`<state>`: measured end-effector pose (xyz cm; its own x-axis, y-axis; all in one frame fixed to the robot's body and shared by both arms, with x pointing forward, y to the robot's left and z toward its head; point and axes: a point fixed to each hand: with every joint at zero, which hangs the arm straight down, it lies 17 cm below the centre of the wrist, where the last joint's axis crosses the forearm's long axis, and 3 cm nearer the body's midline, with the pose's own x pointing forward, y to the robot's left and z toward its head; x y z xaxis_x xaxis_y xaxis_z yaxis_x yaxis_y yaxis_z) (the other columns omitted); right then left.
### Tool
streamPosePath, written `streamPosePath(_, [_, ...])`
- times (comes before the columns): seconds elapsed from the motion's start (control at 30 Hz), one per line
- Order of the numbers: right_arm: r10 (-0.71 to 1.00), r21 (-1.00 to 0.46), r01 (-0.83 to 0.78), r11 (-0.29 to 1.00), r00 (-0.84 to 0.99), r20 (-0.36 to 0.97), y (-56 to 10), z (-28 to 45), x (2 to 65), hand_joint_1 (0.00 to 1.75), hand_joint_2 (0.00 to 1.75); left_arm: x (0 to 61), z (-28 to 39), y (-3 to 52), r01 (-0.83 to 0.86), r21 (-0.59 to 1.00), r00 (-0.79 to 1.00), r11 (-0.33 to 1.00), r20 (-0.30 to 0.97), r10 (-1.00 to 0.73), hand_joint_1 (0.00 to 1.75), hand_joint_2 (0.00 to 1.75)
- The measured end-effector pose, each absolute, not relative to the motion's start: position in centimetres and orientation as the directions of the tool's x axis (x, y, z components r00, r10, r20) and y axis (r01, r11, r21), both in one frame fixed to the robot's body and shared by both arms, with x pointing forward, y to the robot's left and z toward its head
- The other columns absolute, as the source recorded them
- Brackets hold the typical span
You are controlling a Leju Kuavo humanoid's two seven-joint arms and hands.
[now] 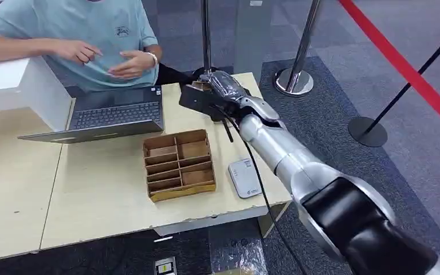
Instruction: Pass the card to the sensor for recognition and then transmit it.
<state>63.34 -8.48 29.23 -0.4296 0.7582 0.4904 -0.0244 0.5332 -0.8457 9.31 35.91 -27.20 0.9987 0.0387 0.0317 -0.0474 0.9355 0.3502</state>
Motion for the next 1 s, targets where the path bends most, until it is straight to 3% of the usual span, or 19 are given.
streamPosePath(0.2, [0.743,-0.854,-0.012,0.52,-0.486,0.46,-5.5,33.2,63.2,1.75,1.75,9.1,-27.2,35.8,-0.027,0.347,1.0,0.937,0.018,0.022,0.0,0.0])
streamPosePath(0.57, [0.738,-0.87,-0.018,0.492,-0.522,0.428,-2.6,33.8,62.3,1.75,1.75,8.6,-27.2,35.7,-0.005,0.346,1.0,0.938,-0.02,0.012,0.0,0.0])
streamPosePath(0.6, [0.738,-0.872,-0.018,0.49,-0.524,0.425,-2.4,33.7,62.2,1.64,1.75,8.4,-27.2,35.7,-0.004,0.346,1.0,0.938,-0.026,0.014,0.0,0.0])
streamPosePath(0.63, [0.738,-0.872,-0.019,0.488,-0.525,0.424,-2.2,33.7,62.1,0.3,1.75,8.3,-27.2,35.7,-0.004,0.346,0.999,0.938,-0.031,0.016,0.0,0.0])
streamPosePath(0.67, [0.738,-0.873,-0.018,0.487,-0.525,0.423,-2.2,33.6,62.1,0.0,1.75,8.3,-27.2,35.7,-0.002,0.346,0.999,0.938,-0.034,0.015,0.0,0.0])
streamPosePath(1.0, [0.749,-0.871,0.033,0.49,-0.527,0.402,-2.3,32.2,61.6,0.0,1.75,7.8,-27.2,35.8,0.006,0.349,0.998,0.937,-0.061,0.016,0.0,0.0])
